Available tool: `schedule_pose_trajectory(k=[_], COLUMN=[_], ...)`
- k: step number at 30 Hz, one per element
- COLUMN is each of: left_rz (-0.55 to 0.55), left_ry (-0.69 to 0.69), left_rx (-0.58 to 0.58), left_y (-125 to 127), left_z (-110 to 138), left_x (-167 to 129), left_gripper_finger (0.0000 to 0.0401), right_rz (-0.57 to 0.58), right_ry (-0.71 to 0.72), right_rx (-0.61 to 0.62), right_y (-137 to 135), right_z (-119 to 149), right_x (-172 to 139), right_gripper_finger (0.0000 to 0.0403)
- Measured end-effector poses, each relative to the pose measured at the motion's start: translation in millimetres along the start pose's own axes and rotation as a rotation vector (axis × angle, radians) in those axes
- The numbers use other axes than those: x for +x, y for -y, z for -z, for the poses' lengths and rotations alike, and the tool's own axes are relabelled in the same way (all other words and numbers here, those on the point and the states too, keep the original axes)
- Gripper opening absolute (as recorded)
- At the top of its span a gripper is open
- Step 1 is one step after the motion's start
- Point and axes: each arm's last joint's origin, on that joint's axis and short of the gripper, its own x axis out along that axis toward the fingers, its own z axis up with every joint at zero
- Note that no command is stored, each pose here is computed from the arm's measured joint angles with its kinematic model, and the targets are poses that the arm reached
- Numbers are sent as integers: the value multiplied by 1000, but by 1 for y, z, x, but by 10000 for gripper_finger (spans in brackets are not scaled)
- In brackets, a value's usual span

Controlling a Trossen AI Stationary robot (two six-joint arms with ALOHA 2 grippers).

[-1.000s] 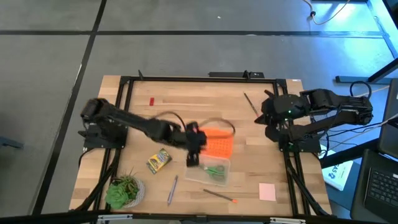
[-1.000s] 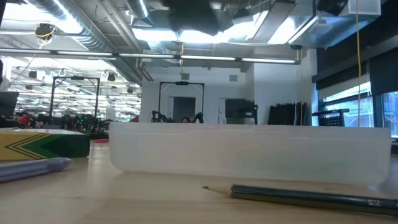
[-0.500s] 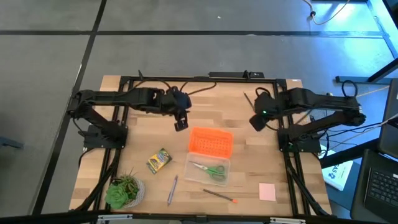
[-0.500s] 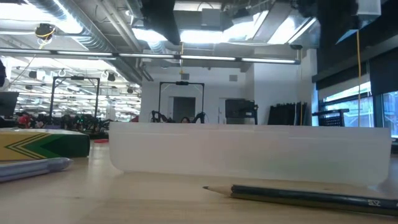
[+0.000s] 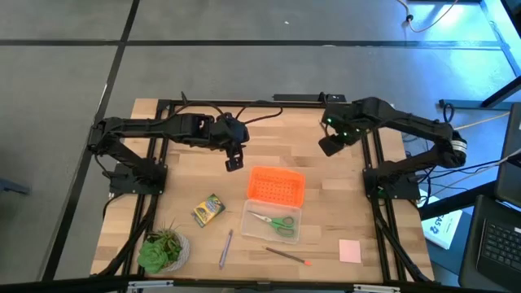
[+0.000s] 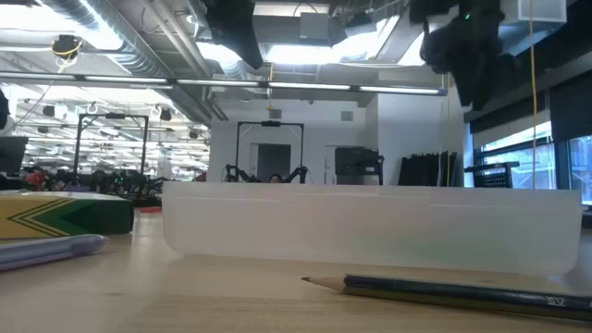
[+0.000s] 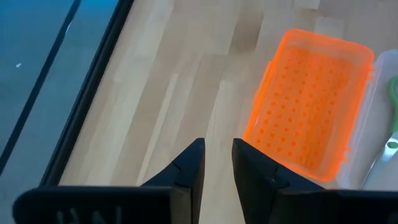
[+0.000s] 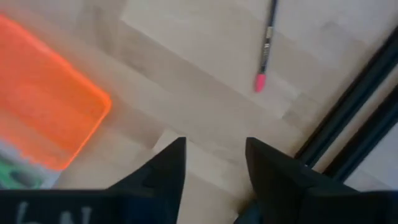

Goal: Pack school essentials
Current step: Put the top black pencil into the orange supply box

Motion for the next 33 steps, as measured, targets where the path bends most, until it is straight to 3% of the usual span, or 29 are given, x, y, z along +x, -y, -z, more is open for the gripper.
schedule_pose_trajectory(k=[13, 21, 33], left_rz=[-5, -1, 3], left_ry=[-49, -51, -48], left_rx=[14, 20, -1], left_y=[-1, 1, 3], left_z=[5, 5, 6], left_x=[-1, -1, -2], left_gripper_finger=[73, 73, 73], right_rz=[48, 91, 83], right_ry=[-163, -300, -165], right_rx=[43, 80, 59], right_y=[20, 35, 50], right_z=[-54, -39, -40], right_x=[49, 94, 136], right_gripper_finger=[182, 182, 182])
